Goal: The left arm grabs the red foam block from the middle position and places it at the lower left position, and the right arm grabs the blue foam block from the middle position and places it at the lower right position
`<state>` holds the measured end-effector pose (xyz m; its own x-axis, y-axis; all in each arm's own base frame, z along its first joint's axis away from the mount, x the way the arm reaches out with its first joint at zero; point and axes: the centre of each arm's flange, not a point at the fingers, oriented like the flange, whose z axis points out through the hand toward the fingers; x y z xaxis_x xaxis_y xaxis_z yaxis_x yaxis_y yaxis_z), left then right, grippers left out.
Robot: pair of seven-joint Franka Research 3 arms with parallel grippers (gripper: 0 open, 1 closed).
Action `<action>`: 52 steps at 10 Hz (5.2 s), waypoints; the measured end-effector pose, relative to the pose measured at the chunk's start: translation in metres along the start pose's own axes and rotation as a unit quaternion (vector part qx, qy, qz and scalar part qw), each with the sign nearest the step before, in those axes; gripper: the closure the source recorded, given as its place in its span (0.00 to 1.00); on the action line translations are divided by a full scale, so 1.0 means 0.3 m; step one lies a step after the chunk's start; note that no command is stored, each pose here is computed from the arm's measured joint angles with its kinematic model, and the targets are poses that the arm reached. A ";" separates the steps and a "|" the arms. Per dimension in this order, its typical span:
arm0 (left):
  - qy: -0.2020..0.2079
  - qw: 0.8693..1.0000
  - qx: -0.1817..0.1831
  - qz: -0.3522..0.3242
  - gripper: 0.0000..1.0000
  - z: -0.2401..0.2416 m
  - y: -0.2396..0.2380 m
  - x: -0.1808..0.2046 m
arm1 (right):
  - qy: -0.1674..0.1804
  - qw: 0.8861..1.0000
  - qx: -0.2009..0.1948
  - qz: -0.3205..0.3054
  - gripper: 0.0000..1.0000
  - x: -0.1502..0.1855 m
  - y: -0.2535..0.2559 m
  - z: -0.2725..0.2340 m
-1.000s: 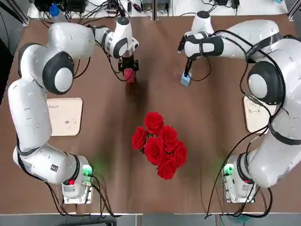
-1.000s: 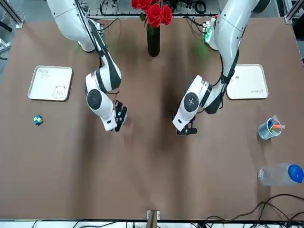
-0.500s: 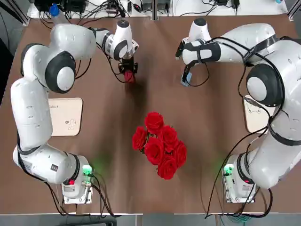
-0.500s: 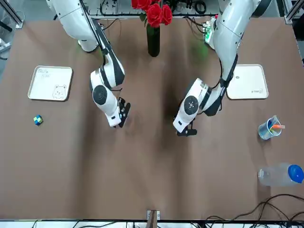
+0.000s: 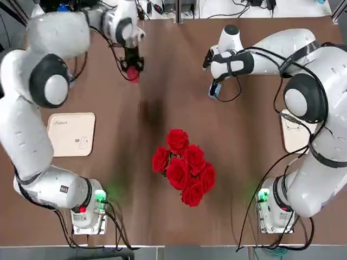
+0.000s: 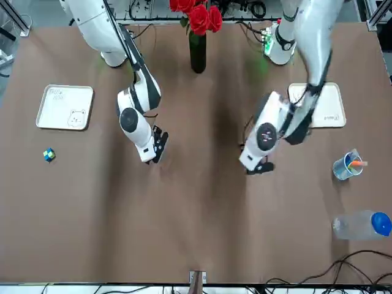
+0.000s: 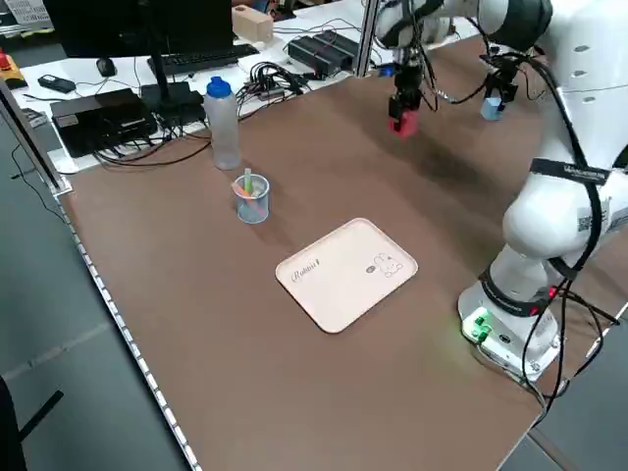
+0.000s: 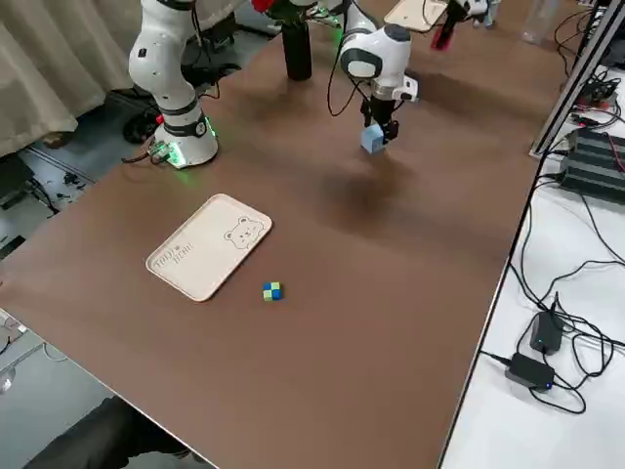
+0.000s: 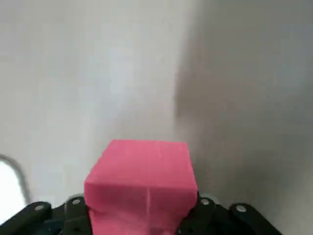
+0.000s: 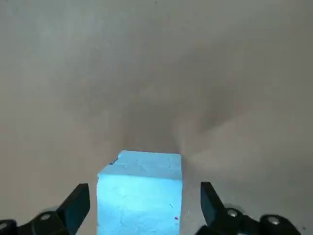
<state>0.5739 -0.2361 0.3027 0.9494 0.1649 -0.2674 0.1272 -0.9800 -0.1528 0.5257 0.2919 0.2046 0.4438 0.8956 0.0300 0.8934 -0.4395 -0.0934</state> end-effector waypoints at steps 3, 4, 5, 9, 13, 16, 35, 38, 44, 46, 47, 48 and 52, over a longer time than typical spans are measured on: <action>-0.033 0.998 0.006 -0.056 0.35 0.031 -0.367 0.062 | -0.003 1.000 0.001 0.008 0.29 -0.011 0.001 0.008; -0.043 0.997 0.014 -0.068 0.35 0.066 -0.512 0.075 | -0.002 1.000 0.001 0.013 0.44 -0.012 0.003 0.005; -0.055 0.995 0.020 -0.081 0.35 0.110 -0.671 0.079 | -0.003 1.000 0.001 0.019 0.44 -0.015 0.006 0.005; -0.106 0.990 0.009 -0.097 0.35 0.356 -1.230 0.023 | -0.051 0.995 0.048 0.065 0.48 -0.050 0.130 -0.151; -0.113 0.990 -0.055 -0.061 0.35 0.588 -1.551 -0.121 | -0.037 0.986 0.051 0.154 0.48 -0.317 0.528 -1.001; -0.129 0.991 -0.036 -0.028 0.35 0.672 -1.496 -0.164 | -0.033 0.974 0.039 0.219 0.48 -0.497 0.648 -1.111; 0.150 0.984 -0.080 0.057 0.00 -0.859 -0.874 -0.155 | -0.010 0.863 0.109 0.492 0.48 -1.963 0.638 -0.688; 0.159 0.980 -0.083 0.084 0.00 -0.954 -0.787 -0.216 | -0.034 0.870 0.102 0.481 0.48 -1.964 0.626 -0.715; 0.136 0.985 -0.082 0.066 0.00 -0.929 -0.860 -0.210 | -0.027 0.869 0.065 0.490 0.48 -2.001 0.640 -0.627; 0.134 0.986 -0.083 0.063 0.00 -0.922 -0.872 -0.203 | -0.023 0.868 0.042 0.494 0.48 -2.013 0.616 -0.492; 0.133 0.986 -0.082 0.065 0.00 -0.921 -0.865 -0.203 | -0.024 0.866 0.043 0.497 0.48 -2.017 0.584 -0.428; 0.133 0.985 -0.082 0.066 0.00 -0.921 -0.861 -0.203 | -0.025 0.864 0.047 0.500 0.48 -2.025 0.553 -0.382; 0.131 0.986 -0.083 0.064 0.00 -0.915 -0.867 -0.197 | -0.024 0.858 0.036 0.512 0.48 -2.070 0.425 -0.227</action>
<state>0.5636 -0.0214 0.6194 0.9996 0.0252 -0.0161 0.0257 -0.9992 0.0296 0.3687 -0.3250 0.2419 0.9885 0.0441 -0.1443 0.0286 -0.9938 -0.1075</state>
